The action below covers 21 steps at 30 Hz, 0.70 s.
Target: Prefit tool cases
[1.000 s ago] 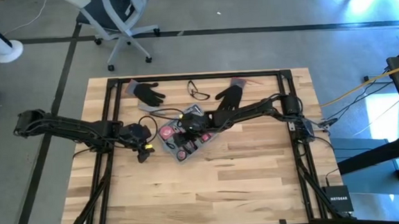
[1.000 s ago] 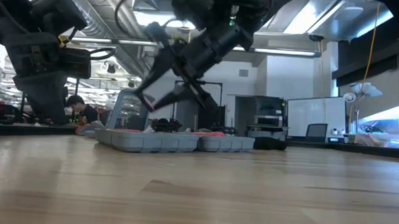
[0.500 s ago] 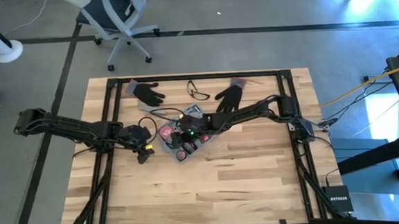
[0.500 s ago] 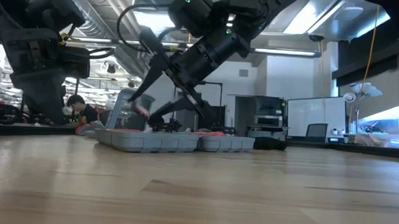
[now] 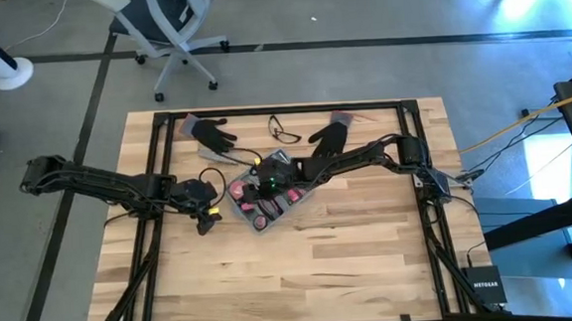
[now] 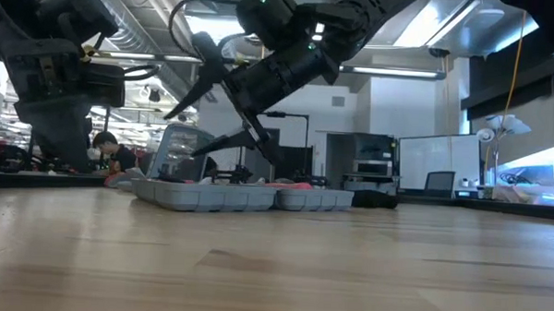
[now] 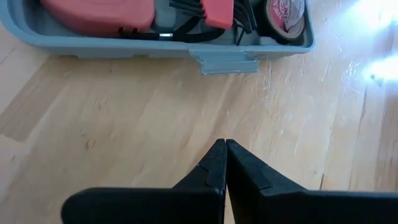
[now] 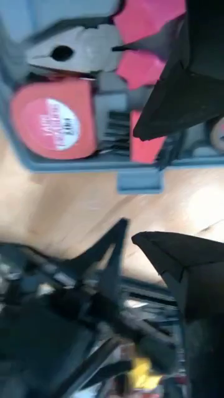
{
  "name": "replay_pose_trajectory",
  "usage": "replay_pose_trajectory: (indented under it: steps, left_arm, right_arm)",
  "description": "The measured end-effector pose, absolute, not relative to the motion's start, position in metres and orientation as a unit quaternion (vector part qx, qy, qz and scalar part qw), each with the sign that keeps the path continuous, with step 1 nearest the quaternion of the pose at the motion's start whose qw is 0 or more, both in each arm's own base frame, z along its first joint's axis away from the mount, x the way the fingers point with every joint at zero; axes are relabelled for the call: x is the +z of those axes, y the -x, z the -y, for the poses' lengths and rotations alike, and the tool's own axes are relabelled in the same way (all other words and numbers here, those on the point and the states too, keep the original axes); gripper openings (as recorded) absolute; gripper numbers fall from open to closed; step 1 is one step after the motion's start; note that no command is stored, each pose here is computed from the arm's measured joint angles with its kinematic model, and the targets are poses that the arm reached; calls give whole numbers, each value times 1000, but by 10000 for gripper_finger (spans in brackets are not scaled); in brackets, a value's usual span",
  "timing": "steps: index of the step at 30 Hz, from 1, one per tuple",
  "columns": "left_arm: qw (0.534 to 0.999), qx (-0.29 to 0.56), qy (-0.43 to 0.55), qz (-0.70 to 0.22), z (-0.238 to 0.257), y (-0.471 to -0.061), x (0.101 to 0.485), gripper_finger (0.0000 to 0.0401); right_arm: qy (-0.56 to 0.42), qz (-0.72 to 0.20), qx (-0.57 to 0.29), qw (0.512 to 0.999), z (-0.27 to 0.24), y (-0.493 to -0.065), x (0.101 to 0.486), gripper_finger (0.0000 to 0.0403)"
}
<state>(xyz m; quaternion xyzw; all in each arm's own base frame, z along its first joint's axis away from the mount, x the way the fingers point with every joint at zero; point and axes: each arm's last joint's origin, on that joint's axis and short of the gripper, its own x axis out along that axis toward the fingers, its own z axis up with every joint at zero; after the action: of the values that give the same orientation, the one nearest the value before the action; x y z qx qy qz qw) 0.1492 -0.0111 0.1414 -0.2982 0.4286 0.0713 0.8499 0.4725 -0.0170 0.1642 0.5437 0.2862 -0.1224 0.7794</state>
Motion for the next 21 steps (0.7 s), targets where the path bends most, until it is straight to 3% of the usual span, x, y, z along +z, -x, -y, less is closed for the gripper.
replay_pose_trajectory:
  steps: [8,13,18,21]
  left_arm:
    - [864,69,258,-427,10,-149,141,0]
    - [861,74,265,-429,10,-149,141,0]
    - [879,72,248,-401,11,-149,147,0]
    - [878,114,232,-403,9,-147,145,0]
  right_arm:
    - [-482,-345,-28,805,15,-473,171,211]
    - [-367,-407,-182,816,30,-462,201,157]
    - [-272,-469,-256,800,70,-446,220,25]
    - [-290,-500,-294,761,102,-429,208,12]
